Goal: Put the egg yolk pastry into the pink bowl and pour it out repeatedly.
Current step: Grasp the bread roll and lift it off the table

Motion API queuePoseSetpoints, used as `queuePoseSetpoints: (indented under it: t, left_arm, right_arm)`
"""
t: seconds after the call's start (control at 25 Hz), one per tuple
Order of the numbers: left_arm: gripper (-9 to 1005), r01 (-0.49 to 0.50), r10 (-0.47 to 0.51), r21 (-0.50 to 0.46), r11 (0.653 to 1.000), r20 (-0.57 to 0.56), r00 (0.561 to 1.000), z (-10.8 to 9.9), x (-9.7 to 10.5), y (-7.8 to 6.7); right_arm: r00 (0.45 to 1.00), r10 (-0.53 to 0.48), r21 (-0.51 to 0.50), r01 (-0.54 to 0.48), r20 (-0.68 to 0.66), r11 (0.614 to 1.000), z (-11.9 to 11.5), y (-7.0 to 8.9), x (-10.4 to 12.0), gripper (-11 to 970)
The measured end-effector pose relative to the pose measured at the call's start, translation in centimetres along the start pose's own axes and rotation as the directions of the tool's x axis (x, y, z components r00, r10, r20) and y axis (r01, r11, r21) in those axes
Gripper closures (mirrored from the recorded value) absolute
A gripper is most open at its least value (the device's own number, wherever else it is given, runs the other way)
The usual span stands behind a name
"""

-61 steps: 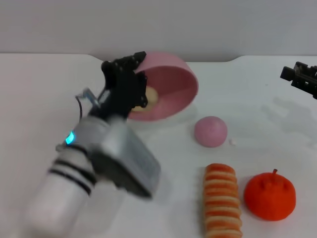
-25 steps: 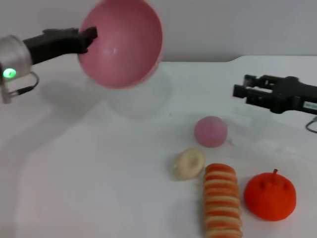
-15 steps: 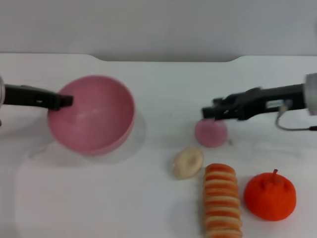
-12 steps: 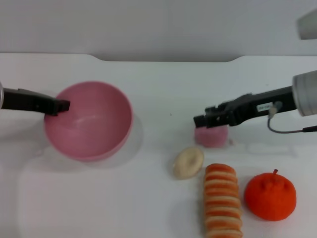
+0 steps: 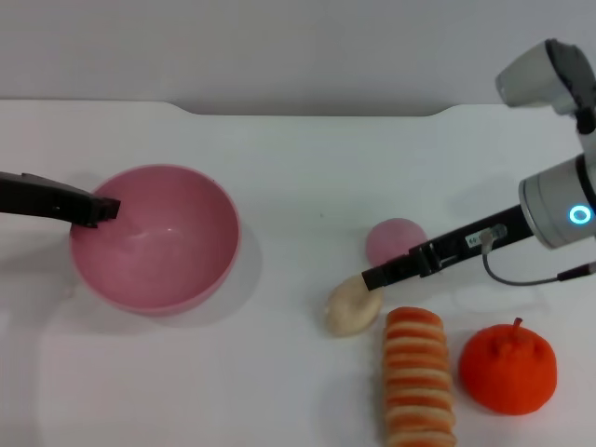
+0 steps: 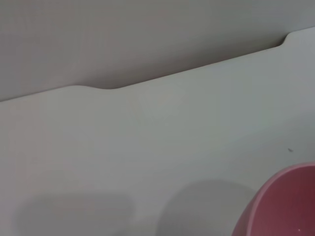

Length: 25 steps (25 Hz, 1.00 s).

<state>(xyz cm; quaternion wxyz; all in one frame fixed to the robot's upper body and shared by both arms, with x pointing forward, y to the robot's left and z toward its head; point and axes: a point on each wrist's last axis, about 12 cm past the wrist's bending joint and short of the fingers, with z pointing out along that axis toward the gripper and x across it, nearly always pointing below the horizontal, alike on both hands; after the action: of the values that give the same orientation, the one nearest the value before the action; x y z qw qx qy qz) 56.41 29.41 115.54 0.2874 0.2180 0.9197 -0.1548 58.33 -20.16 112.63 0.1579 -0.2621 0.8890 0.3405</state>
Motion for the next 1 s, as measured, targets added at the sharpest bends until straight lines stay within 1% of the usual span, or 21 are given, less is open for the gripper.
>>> queuePoseSetpoints:
  t: [0.28, 0.48, 0.6, 0.72, 0.84, 1.0]
  left_arm:
    - [996, -0.010, 0.010, 0.000, 1.000, 0.000, 1.000, 0.1, -0.2, -0.1]
    - [996, -0.014, 0.014, 0.000, 1.000, 0.004, 1.000, 0.1, -0.5, -0.2]
    - [996, -0.016, 0.016, 0.001, 1.000, 0.005, 1.000, 0.2, -0.6, -0.2]
    - [996, -0.019, 0.019, 0.005, 1.000, 0.005, 1.000, 0.3, -0.8, -0.3]
    - [996, -0.021, 0.021, 0.006, 1.000, 0.007, 1.000, 0.4, -1.0, -0.4]
    - [996, -0.022, 0.022, 0.002, 1.000, 0.012, 1.000, 0.4, -1.1, -0.4]
  right_arm:
    - [0.999, 0.050, 0.031, -0.050, -0.020, 0.998, 1.9, -1.0, 0.9, 391]
    - [0.997, 0.074, 0.056, -0.074, 0.005, 0.996, 3.4, -1.5, 0.7, 392]
    - [0.998, 0.062, 0.059, -0.061, -0.012, 0.996, 4.8, -1.1, 0.4, 412]
    - [0.998, 0.051, 0.075, -0.049, -0.025, 0.996, 5.6, -1.0, 0.2, 433]
    - [0.998, 0.037, 0.083, -0.033, -0.043, 0.996, 6.0, -1.0, 0.2, 453]
    - [0.999, -0.018, 0.072, 0.020, -0.033, 0.997, 5.7, -1.2, 0.6, 480]
